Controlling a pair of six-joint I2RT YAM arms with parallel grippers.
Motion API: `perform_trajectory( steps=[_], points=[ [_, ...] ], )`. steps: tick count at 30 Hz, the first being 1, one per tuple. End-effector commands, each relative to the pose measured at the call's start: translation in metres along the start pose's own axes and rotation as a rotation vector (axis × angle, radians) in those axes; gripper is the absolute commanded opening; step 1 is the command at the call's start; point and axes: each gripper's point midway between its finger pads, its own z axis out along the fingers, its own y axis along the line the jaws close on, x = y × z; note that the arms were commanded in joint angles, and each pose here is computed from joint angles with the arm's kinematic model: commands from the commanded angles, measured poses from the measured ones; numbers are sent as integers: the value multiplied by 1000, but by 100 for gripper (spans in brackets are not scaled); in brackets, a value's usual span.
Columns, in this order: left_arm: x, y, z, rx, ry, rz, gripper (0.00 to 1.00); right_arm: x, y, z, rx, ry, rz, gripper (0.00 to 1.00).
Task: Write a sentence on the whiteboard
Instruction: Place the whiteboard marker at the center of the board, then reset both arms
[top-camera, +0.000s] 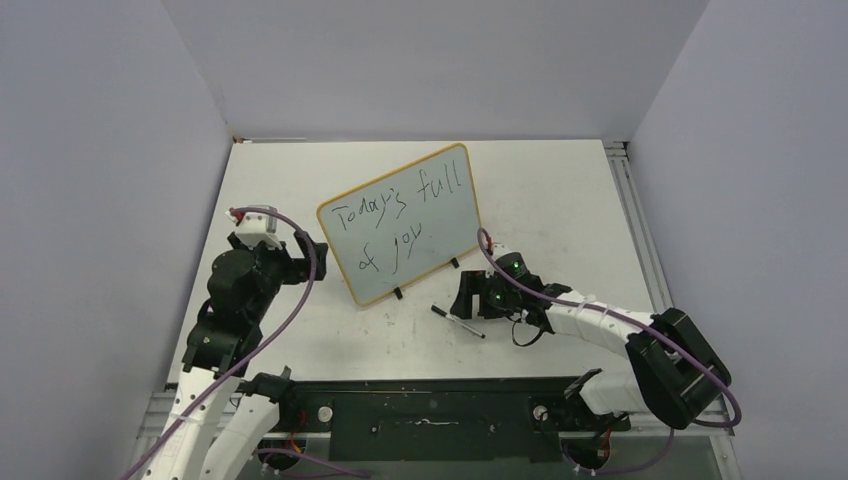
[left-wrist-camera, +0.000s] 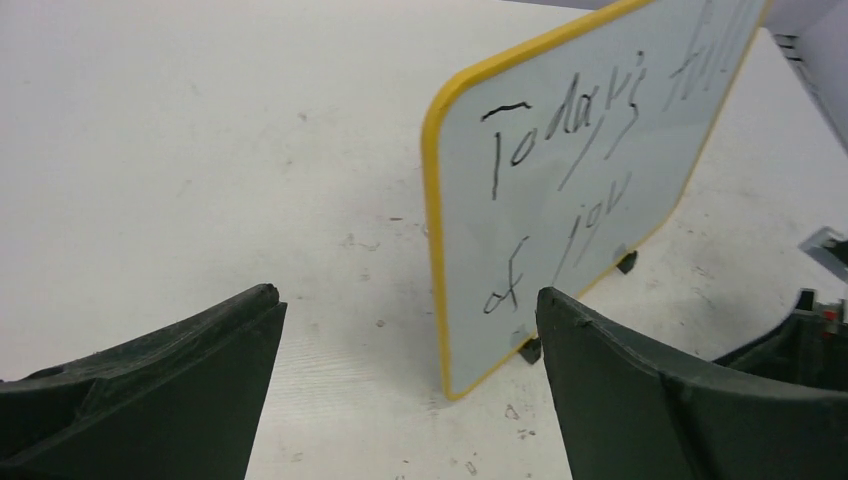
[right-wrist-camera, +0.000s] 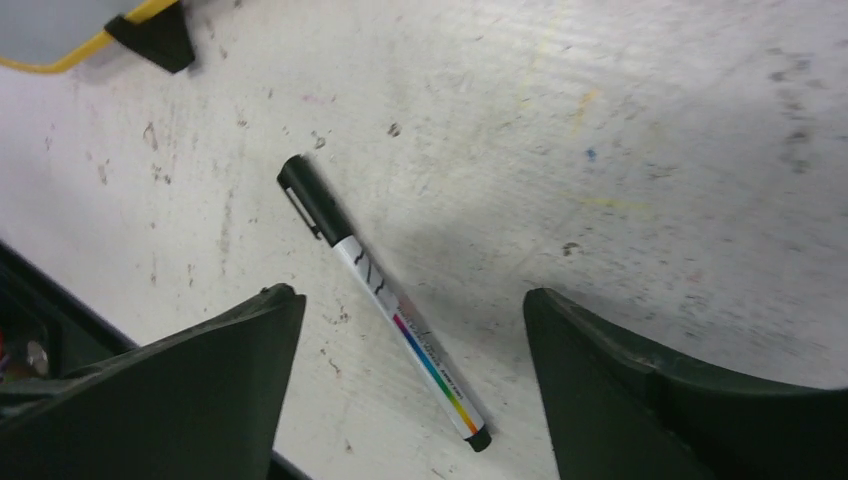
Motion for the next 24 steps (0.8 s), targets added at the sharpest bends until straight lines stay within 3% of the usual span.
perform_trajectory(
  steps=[1,3,6,11,16,24],
  points=[
    [-5,42,-10,-221,-36,43,96,-43,-20,-21,139,-141,-22,89],
    [-5,54,-15,-288,-56,38,96,-61,-28,-36,203,-205,-23,99],
    [-12,68,-26,-371,-105,26,96,-90,-40,-64,313,-334,-30,90],
    [-28,76,-43,-428,-197,-15,96,-142,-44,-126,424,-635,-85,90],
    [-35,77,-50,-435,-239,-27,96,-172,-28,-180,409,-887,-190,90],
    [-40,74,-57,-414,-274,-27,96,-178,-21,-207,401,-987,-227,90]
  ],
)
